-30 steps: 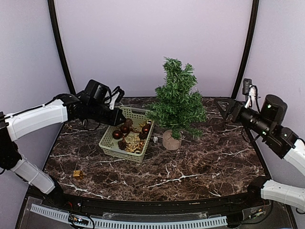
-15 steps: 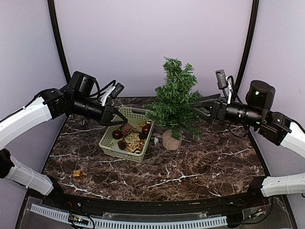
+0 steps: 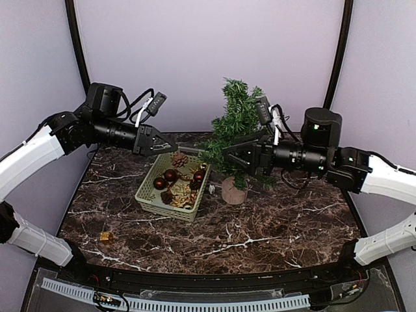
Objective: Decorate the small christmas tree
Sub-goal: Pass from the left arm to the right
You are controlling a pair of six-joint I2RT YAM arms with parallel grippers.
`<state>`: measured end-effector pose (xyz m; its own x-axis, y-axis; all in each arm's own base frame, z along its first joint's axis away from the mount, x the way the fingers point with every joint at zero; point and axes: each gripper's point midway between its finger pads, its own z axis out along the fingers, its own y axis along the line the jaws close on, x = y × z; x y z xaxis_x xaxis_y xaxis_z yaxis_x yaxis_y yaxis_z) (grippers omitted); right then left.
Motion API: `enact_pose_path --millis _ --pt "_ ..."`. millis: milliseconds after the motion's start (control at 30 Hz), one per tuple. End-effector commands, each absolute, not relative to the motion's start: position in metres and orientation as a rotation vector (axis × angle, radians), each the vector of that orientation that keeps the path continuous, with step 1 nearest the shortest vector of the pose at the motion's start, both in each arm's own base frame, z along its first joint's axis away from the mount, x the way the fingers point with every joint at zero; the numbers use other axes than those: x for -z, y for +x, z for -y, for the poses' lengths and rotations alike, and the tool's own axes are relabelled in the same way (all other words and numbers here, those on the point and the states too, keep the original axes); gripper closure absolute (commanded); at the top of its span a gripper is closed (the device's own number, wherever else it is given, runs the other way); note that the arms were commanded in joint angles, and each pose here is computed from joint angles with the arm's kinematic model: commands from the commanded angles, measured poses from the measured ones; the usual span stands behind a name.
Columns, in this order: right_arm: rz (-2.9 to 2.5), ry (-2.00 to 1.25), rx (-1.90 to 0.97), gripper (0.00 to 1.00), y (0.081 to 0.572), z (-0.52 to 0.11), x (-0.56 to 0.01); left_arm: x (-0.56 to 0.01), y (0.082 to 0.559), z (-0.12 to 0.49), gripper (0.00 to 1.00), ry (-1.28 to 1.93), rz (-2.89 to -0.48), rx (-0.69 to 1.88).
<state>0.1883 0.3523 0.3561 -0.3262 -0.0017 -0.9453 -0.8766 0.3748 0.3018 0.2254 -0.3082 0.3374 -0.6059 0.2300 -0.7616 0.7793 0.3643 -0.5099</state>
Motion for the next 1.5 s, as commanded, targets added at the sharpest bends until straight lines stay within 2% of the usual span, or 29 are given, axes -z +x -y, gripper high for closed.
enact_pose_path --millis 0,333,733,1000,1133,1467 --pt "-1.509 -0.800 -1.175 0.21 0.189 -0.373 -0.398 -0.344 0.226 0.313 1.00 0.819 -2.074 1.258" --pt "-1.651 -0.799 -1.115 0.26 0.214 -0.405 -0.373 -0.358 0.213 0.315 1.00 0.853 -2.014 1.330" --pt "-1.700 -0.742 -1.056 0.27 0.221 -0.397 -0.359 -0.372 0.201 0.329 1.00 0.960 -1.991 1.474" --pt "-1.705 -0.796 -1.066 0.33 0.211 -0.399 -0.351 -0.370 0.197 0.333 1.00 0.997 -1.973 1.502" --pt "-1.638 -0.837 -1.121 0.29 0.198 -0.409 -0.362 -0.371 0.191 0.333 1.00 1.044 -1.956 1.529" --pt "-1.595 -0.875 -1.153 0.43 0.184 -0.425 -0.367 -0.370 0.183 0.334 1.00 1.103 -1.938 1.564"
